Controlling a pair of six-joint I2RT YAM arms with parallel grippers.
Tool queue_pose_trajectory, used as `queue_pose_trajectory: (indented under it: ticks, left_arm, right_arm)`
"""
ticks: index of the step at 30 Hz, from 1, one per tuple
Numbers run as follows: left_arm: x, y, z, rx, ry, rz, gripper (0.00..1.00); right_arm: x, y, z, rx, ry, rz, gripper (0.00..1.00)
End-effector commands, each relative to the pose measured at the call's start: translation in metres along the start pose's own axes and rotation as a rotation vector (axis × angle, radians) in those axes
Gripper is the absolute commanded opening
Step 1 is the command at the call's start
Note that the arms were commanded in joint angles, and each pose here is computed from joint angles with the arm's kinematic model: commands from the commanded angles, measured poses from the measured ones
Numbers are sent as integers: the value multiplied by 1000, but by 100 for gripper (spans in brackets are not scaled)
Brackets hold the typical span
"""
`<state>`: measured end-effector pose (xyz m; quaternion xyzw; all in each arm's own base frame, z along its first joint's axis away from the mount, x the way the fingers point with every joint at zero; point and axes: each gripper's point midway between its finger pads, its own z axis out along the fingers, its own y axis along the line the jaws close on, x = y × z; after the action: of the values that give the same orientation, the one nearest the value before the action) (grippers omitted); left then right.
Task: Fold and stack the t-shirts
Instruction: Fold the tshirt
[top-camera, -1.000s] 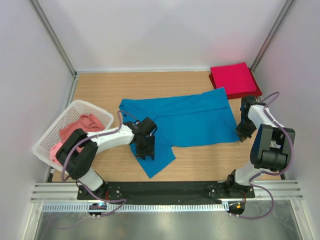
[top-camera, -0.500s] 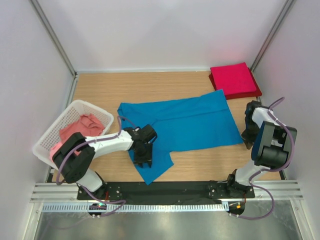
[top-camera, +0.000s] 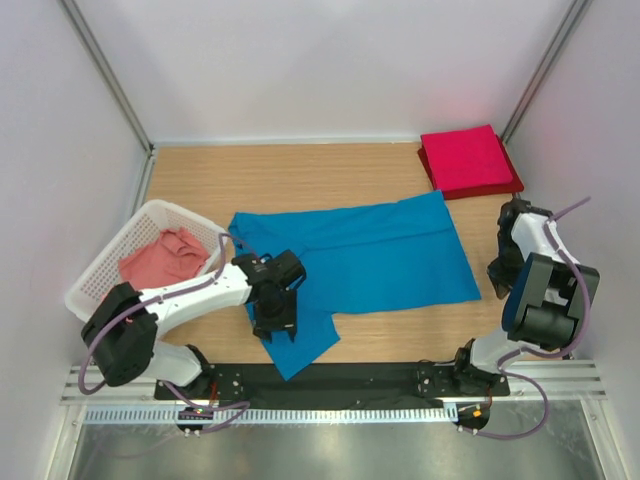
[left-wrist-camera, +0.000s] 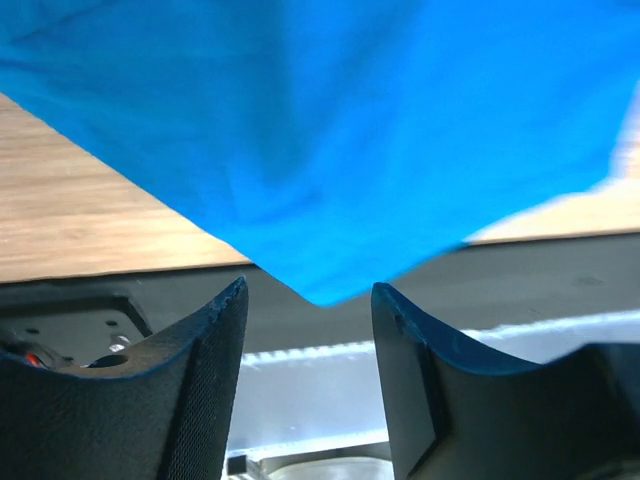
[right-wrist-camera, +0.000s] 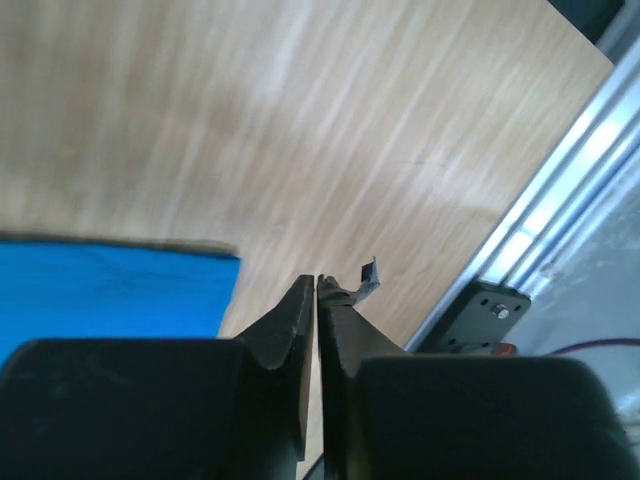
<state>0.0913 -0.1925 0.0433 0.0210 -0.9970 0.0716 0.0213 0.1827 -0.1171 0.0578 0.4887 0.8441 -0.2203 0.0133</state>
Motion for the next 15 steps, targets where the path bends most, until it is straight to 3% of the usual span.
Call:
queue_pose_trajectory:
  ticks: [1,3,4,7,10,15]
  left_arm:
    - [-19,-17,-38,27,-93,31,56]
    - [-38,-28,-58,45,-151,63,58]
    - [-45,-30,-62,44,-166,66,59]
    - [-79,-34,-73,63,-207,49,59]
    - [-113,-36,-82,124,-233,1,60]
    - [-145,-30,-97,158,-282,-39,60]
  right_arm:
    - [-20,21,-33,-144,-40,74,14]
    - [-28,44,-49,-268,-49,78,31]
    - [-30,70,-60,-398,-50,49,36]
    - [-35,106,-61,-496,-76,-24,43]
    - [-30,142,-54,-544,-66,-161,42]
    - [-27,172,-59,-506,-133,-314,29]
